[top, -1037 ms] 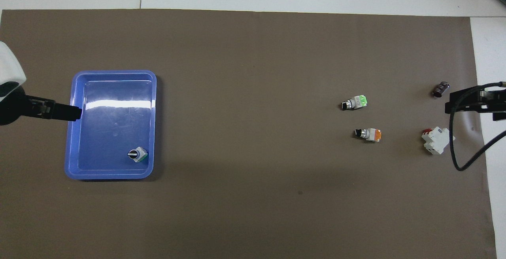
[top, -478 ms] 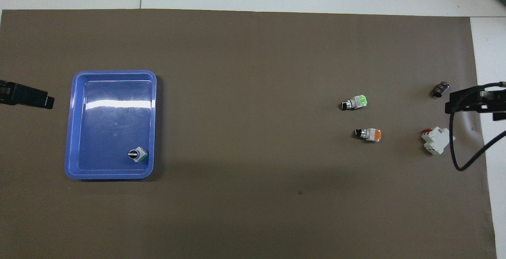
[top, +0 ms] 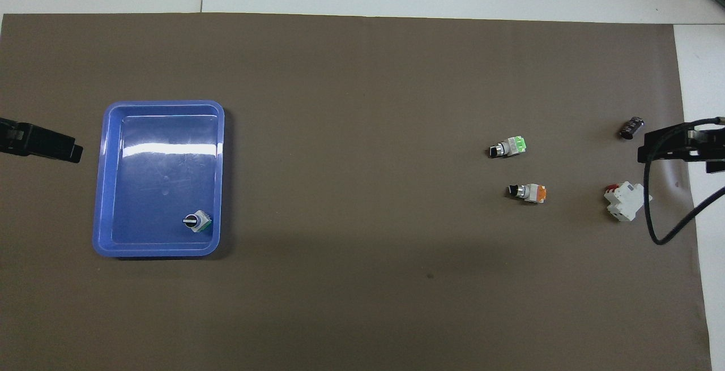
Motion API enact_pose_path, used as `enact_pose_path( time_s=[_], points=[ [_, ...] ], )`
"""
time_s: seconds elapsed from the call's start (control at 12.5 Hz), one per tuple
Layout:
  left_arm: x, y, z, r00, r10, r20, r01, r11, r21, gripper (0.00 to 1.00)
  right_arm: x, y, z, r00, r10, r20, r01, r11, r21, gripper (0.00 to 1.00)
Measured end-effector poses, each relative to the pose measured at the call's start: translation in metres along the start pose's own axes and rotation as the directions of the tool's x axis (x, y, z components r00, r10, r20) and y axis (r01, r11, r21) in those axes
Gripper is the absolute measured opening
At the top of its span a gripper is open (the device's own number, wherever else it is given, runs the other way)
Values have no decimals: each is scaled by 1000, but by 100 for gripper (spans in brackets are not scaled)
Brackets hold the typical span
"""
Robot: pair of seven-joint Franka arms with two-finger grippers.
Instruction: Turn and place switch with both arms
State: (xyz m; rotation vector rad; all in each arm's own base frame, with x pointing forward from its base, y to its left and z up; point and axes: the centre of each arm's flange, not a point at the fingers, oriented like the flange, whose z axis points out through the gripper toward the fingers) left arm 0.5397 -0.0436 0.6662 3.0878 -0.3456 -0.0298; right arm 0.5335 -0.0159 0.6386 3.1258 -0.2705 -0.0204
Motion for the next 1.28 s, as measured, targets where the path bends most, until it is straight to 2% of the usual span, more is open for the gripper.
enact_pose_path(
  time_s=[0.48,1.28],
  points=[
    [-4,-12,-1,999,-54,7,54,999,9,100,0,0,0,1000,0,0,0,1000,0,100],
    [-5,-18,3,998,-67,19,67,998,8,100,0,0,0,1000,0,0,0,1000,0,100]
  ],
)
